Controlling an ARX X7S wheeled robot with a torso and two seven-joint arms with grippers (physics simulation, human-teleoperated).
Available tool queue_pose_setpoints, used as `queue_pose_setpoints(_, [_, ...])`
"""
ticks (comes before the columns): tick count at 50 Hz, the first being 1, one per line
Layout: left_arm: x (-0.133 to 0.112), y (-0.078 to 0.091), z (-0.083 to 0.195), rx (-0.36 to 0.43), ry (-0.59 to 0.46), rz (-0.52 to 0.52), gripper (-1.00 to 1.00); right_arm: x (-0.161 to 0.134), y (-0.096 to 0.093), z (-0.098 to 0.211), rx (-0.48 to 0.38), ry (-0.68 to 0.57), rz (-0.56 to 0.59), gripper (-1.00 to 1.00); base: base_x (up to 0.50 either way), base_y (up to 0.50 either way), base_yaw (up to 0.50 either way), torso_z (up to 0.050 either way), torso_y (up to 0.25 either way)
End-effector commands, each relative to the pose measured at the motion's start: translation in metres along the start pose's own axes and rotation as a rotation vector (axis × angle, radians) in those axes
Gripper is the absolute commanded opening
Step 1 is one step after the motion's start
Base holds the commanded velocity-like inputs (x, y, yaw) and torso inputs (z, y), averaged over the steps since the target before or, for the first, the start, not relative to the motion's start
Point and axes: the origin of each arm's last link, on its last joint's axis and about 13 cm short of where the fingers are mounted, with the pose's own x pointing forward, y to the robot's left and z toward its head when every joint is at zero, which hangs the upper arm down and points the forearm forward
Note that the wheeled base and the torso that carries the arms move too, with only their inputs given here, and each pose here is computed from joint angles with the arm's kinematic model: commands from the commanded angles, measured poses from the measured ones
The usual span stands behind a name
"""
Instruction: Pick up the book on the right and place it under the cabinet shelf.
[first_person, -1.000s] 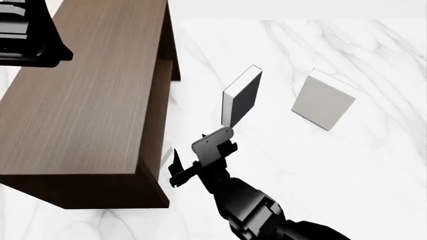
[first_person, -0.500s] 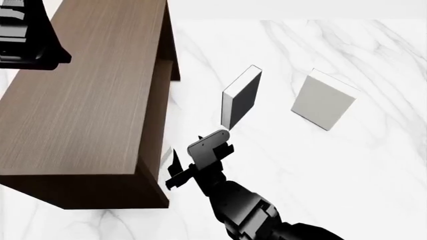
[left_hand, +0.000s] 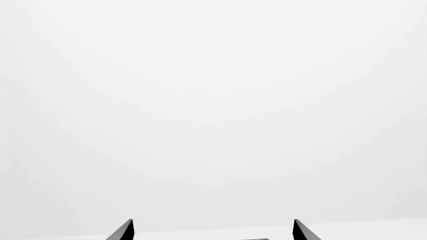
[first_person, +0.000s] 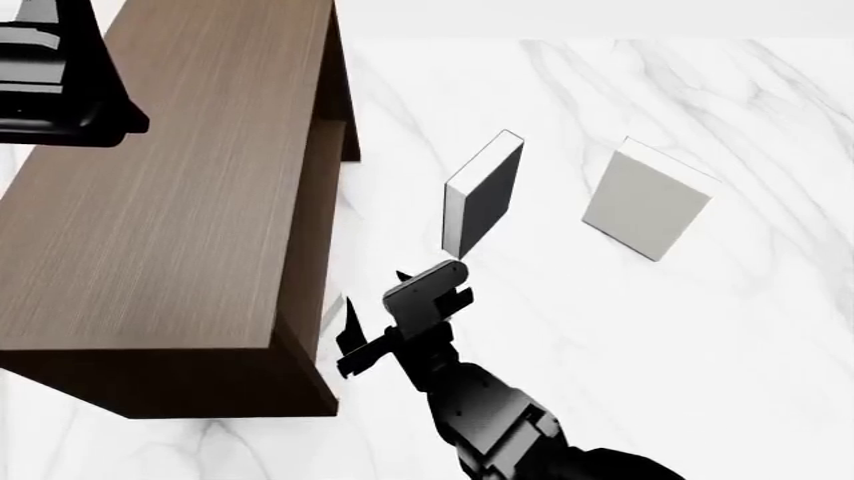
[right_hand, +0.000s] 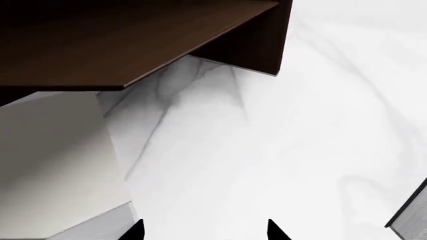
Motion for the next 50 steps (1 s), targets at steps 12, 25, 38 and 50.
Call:
queue_pose_setpoints(12, [0.000,-0.001,0.001,0.002,0.000,-0.009,1.00,-0.017,-0.025,-0.034,-0.011,0.188,-0.158,1.00,0.00,0.00,0.00,-0.003,-0.007])
queue_pose_setpoints(25, [0.000,-0.002,0.004,0.000,-0.003,-0.011,1.00,-0.027,-0.037,-0.016,-0.016,0.148,-0.205,1.00,0.00,0.00,0.00,-0.001,-0.003])
queue_pose_setpoints(38, [0.000,-0.002,0.004,0.001,-0.003,-0.011,1.00,-0.039,-0.047,0.000,-0.011,0.113,-0.242,1.00,0.00,0.00,0.00,-0.001,-0.002])
queue_pose_setpoints(50, [0.000,-0.003,0.001,-0.007,0.009,-0.009,1.00,-0.057,-0.048,0.025,0.007,0.049,-0.229,1.00,0.00,0.00,0.00,0.000,0.000])
